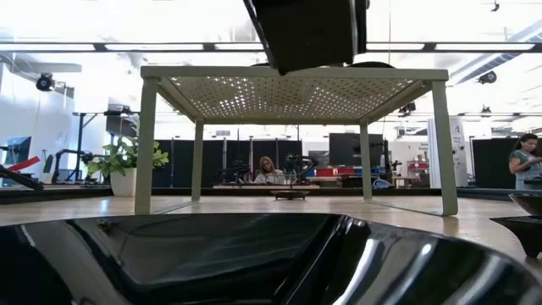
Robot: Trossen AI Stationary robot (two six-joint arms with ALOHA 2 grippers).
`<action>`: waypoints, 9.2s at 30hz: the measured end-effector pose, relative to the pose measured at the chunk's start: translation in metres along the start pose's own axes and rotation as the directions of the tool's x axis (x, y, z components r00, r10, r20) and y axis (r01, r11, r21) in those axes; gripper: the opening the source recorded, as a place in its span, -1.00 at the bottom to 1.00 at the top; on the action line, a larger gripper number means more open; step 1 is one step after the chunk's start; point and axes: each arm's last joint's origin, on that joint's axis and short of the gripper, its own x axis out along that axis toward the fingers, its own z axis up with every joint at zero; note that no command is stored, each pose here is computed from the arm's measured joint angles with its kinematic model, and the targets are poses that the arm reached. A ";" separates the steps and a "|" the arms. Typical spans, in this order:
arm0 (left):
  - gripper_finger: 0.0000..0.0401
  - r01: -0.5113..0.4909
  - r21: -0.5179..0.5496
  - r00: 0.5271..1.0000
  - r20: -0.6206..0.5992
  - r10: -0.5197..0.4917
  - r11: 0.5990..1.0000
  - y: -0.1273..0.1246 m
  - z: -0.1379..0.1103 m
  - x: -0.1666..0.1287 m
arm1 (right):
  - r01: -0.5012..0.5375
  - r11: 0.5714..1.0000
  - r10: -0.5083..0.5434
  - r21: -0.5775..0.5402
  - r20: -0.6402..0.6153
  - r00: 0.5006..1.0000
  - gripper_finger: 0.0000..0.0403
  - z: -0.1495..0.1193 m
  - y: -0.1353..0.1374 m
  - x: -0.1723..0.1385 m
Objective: Pick & Place Mini shaped plates
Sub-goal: Stack the square plate on top of the square plate on the shelf, then stack the leaf shaped plate on top of the leaf shaped plates on the shelf
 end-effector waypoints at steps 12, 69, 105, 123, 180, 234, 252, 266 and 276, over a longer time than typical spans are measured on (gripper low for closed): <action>-1.00 0.008 -0.081 0.998 0.064 -0.003 0.997 0.011 0.011 -0.029 | 0.000 1.000 0.000 0.001 0.000 1.000 -0.96 0.000 0.000 0.000; -1.00 -0.308 0.227 0.870 -0.327 0.370 0.924 0.121 -0.056 -0.090 | 0.000 0.998 0.000 -0.055 0.005 1.000 -0.96 0.000 0.000 0.000; -1.00 -0.207 0.417 0.830 -0.405 0.385 0.885 0.139 -0.078 -0.060 | 0.001 0.998 0.000 -0.062 0.006 1.000 -0.96 0.001 0.000 0.000; -0.80 -0.137 0.523 0.831 -0.402 0.385 0.841 0.138 -0.078 -0.059 | 0.001 0.998 0.000 -0.061 0.005 1.000 -0.96 0.001 0.000 0.001; -1.00 -0.351 0.231 0.905 -0.164 0.392 0.907 0.097 -0.052 -0.092 | 0.000 0.999 0.000 -0.053 -0.008 1.000 -0.96 -0.001 0.000 0.000; -1.00 0.006 -0.109 0.999 -0.040 -0.010 0.994 0.004 -0.079 -0.109 | 0.263 0.647 0.045 0.716 -0.381 0.924 -0.96 -0.181 0.088 0.086; -1.00 -0.007 -0.112 1.000 -0.030 0.004 0.994 0.005 -0.079 -0.109 | 0.468 0.459 -0.007 0.755 -0.524 0.852 -0.89 -0.227 0.079 0.106; -1.00 -0.007 -0.118 1.000 -0.029 0.004 0.993 0.005 -0.079 -0.109 | 0.511 0.399 -0.029 0.761 -0.547 0.837 -0.52 -0.238 0.077 0.112; -1.00 -0.010 -0.112 0.999 -0.037 0.006 0.994 0.004 -0.081 -0.108 | 0.449 0.380 0.009 0.808 -0.489 0.872 -0.56 -0.253 0.078 0.127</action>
